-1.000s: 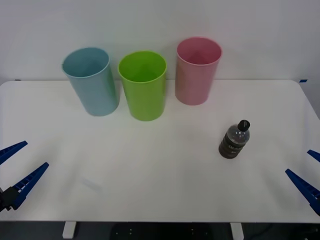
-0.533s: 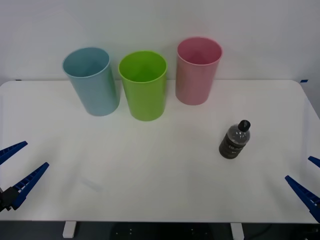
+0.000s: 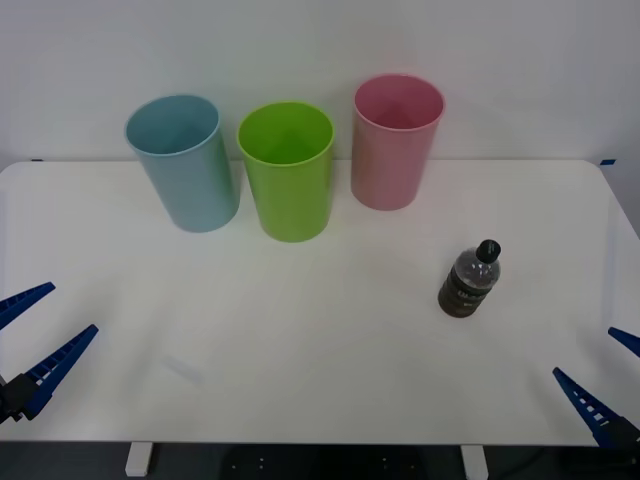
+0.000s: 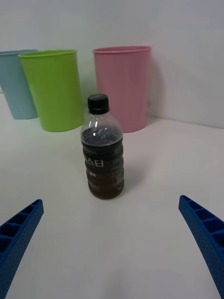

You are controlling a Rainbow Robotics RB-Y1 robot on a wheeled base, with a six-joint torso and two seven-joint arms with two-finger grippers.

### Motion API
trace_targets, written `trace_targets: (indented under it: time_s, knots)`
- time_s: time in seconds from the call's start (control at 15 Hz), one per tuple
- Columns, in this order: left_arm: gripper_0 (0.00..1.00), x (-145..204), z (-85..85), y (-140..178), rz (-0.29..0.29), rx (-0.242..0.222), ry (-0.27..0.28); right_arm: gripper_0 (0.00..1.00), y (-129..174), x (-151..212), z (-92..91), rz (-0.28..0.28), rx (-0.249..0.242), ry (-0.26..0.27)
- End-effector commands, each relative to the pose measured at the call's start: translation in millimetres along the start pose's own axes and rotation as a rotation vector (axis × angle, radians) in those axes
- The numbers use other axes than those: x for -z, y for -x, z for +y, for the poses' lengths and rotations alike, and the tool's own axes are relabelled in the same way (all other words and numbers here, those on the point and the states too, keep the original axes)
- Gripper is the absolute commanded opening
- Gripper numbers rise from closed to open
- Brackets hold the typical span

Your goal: Grasp the object on the table and drop it into the matching bin: aluminum can to the light blue bin, PET bottle to the pink bin.

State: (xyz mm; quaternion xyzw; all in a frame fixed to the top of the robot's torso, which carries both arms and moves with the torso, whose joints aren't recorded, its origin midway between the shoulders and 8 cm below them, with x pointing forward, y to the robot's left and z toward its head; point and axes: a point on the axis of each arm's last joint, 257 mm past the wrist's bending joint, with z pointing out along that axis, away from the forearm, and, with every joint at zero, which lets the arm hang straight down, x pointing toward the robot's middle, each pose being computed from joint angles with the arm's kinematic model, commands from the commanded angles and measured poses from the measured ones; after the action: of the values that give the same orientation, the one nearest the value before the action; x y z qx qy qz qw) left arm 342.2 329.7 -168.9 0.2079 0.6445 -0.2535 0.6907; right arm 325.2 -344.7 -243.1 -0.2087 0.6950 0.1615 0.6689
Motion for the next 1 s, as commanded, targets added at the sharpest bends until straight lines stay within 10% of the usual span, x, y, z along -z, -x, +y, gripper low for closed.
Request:
trace_targets:
  time_s: [0.07, 1.0]
  knots:
    - [1.00, 0.0, 0.0, 0.0, 0.000, 0.000, 0.000, 1.00, -13.6, -11.1, -1.3, 0.001, -0.027, 0.003]
    - [1.00, 0.0, 0.0, 0.0, 0.000, 0.000, 0.000, 1.00, -25.8, -104.1, 20.8, -0.013, -0.049, -0.018]
